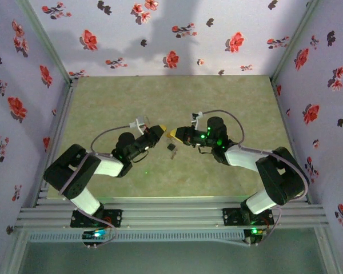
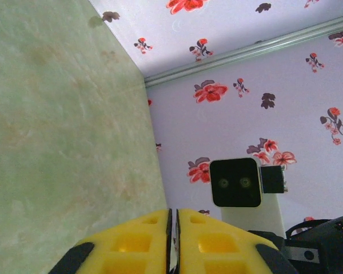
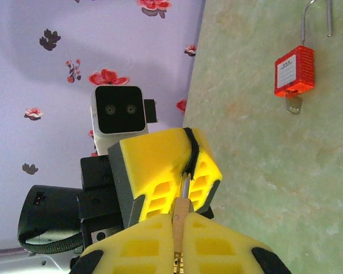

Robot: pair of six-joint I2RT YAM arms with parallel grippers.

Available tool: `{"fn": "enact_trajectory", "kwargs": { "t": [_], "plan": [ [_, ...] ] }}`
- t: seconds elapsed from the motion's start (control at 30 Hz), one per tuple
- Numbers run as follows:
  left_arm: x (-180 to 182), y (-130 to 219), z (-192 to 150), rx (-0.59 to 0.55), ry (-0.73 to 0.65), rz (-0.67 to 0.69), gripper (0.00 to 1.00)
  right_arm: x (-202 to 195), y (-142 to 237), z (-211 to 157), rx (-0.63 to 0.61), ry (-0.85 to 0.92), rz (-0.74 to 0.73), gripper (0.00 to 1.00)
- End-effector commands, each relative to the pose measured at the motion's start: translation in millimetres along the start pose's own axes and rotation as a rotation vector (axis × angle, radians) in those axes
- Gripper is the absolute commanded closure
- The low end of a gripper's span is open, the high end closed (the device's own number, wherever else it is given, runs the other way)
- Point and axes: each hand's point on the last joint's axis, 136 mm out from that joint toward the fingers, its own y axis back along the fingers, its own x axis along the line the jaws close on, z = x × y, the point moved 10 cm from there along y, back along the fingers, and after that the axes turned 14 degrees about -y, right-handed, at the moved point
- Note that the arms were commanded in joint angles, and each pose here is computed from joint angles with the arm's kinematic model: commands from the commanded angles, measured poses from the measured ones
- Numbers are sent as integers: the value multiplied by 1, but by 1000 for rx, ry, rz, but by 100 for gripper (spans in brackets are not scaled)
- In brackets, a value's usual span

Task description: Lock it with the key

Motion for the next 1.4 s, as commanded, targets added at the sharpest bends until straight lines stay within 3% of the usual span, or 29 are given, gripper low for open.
{"fn": "enact_trajectory", "kwargs": {
  "t": [0.0, 0.2, 0.4, 0.53, 0.8, 0.83, 0.97, 1.37],
  "plan": [
    [-45, -5, -34, 264, -9, -256, 84, 26, -7, -2, -21, 109, 109, 100],
    [-48, -5, -32, 261, -6, -264, 81, 26, -6, -2, -22, 112, 109, 100],
    [-45, -4, -32, 260, -3, -254, 89, 26, -3, -5, -26, 123, 96, 100],
    [-40, -3, -30, 251, 8, -235, 100, 27, 0, -7, -31, 130, 84, 100],
    [-36, -5, -31, 250, 23, -221, 100, 30, 1, -9, -13, 134, 116, 100],
    [-36, -5, -31, 251, 24, -220, 100, 30, 1, -9, -14, 133, 118, 99],
    [-35, -5, -31, 249, 27, -213, 100, 34, 1, -11, 1, 146, 141, 75],
    [-27, -4, -31, 229, 51, -176, 100, 30, 1, -18, 18, 158, 128, 74]
  ]
}}
